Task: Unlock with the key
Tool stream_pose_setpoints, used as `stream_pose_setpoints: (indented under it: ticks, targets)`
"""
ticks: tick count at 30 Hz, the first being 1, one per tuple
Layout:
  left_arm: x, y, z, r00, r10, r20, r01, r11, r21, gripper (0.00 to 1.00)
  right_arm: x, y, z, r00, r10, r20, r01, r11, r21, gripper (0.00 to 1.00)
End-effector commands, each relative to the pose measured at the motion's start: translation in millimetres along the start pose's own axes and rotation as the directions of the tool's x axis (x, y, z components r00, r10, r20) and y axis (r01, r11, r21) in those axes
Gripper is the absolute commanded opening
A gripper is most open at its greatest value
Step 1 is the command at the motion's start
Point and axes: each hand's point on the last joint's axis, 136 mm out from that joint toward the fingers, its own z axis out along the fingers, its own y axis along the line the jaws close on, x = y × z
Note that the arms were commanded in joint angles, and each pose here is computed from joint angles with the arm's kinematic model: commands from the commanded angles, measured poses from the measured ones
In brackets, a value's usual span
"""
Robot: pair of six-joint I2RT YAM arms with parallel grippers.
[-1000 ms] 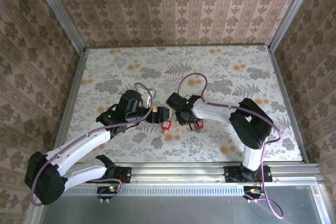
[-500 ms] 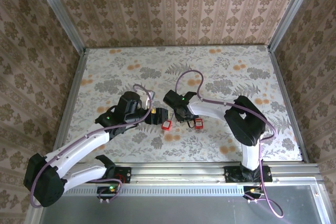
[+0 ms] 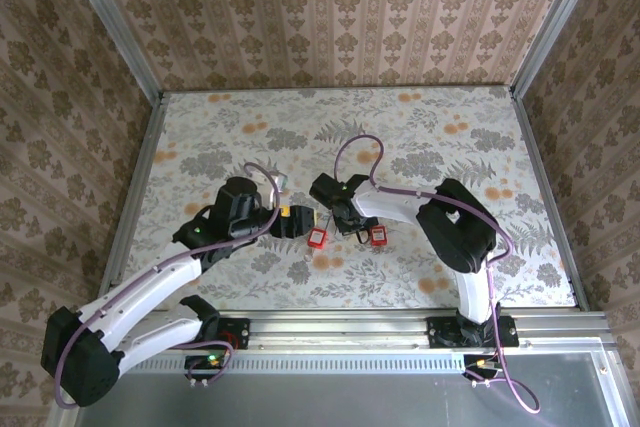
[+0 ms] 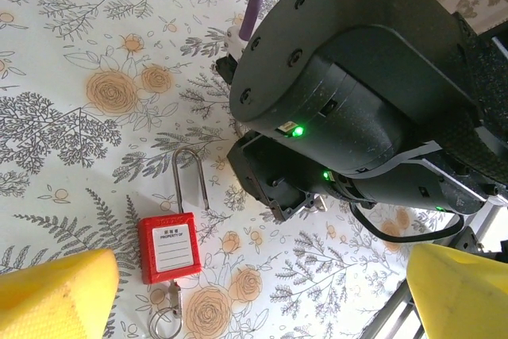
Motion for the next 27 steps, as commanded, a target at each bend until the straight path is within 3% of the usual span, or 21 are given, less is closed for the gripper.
stream_pose_setpoints:
  ticks: [1, 9, 14, 27]
  targets:
    - [7.5, 3.5, -3.4, 1.000, 0.003, -0.019, -0.003, 1.000, -0.002, 0.94, 7.1, -5.0, 16.1, 0.999, 0.013, -0.046, -0.011, 0.999, 0.045, 0.17]
    - [7.8, 4.0, -5.8, 1.000, 0.003, -0.017, -0.003, 1.000, -0.002, 0.94, 17.3, -1.1, 23.6, 0.996, 0.026, -0.080, -0.026, 1.000, 0.007, 0.00]
    - [8.7, 4.5, -5.6, 1.000, 0.001, -0.019, -0.002, 1.000, -0.003, 0.93, 17.0, 3.5, 13.2, 0.997, 0.045, -0.066, -0.049, 0.997, -0.059, 0.00]
    - [6.7, 3.2, -0.3, 1.000, -0.003, -0.015, 0.003, 1.000, 0.013, 0.92, -12.1, 29.8, -72.0, 0.991, 0.120, 0.057, -0.087, 0.912, -0.401, 0.00]
